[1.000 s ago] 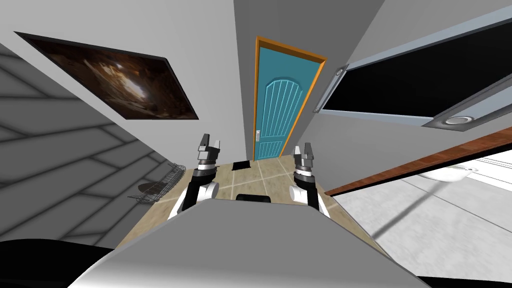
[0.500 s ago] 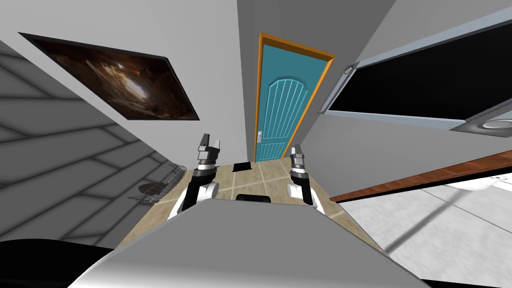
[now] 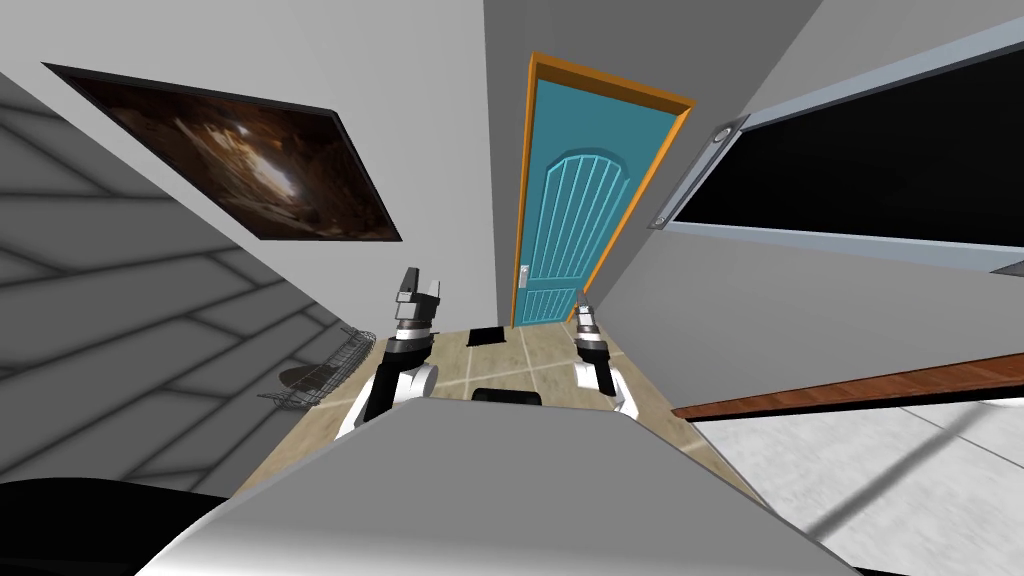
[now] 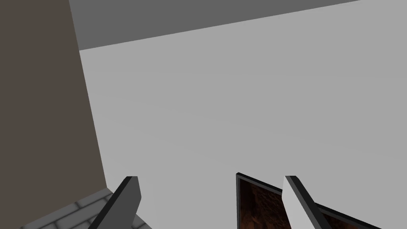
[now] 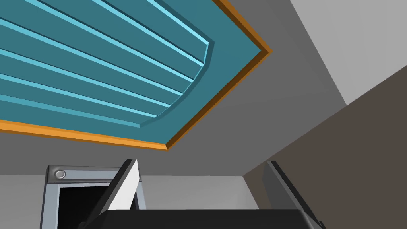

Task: Pull the door open

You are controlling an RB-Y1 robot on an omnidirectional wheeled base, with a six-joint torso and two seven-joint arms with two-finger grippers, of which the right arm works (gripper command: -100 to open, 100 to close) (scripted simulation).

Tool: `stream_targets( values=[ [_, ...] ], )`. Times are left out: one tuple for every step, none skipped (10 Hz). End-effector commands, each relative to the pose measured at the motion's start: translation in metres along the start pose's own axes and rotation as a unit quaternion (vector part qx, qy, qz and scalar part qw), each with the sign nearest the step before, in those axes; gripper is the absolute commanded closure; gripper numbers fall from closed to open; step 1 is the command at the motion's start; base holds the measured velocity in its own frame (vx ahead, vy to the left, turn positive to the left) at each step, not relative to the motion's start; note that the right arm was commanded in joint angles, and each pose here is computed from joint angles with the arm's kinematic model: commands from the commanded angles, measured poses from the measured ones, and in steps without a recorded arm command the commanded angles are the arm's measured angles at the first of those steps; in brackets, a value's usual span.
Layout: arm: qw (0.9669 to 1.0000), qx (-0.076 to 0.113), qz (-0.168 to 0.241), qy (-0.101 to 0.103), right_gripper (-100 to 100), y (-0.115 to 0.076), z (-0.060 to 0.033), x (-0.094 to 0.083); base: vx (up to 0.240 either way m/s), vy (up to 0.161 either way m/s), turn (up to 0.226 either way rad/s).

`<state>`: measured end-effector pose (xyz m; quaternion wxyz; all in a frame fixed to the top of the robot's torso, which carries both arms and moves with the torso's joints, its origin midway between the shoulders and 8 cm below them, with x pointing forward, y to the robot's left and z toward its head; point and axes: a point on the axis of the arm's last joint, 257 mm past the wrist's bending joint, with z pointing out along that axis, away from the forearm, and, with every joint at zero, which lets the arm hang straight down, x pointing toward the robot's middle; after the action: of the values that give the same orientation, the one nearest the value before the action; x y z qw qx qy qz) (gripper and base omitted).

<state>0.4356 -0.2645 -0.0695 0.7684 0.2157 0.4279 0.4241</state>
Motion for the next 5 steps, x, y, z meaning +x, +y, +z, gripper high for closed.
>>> stream_targets(
  values=[
    [0.9998,0.008,-0.014,0.007,-100,-0.010,-0.0022,0.003,0.075,0.001,0.020],
    [0.9992,0.016,-0.035,0.015,-100,-0.021,-0.0012,0.009,0.062,-0.004,0.031],
    [0.9980,0.021,-0.055,0.022,-100,-0.028,0.0006,0.013,0.070,0.009,0.079],
    [0.9963,0.027,-0.076,0.029,-100,-0.037,0.0023,0.018,0.095,0.021,0.061],
    [0.9962,0.031,-0.075,0.031,-100,-0.041,0.0004,0.020,0.074,0.013,0.012]
  ],
)
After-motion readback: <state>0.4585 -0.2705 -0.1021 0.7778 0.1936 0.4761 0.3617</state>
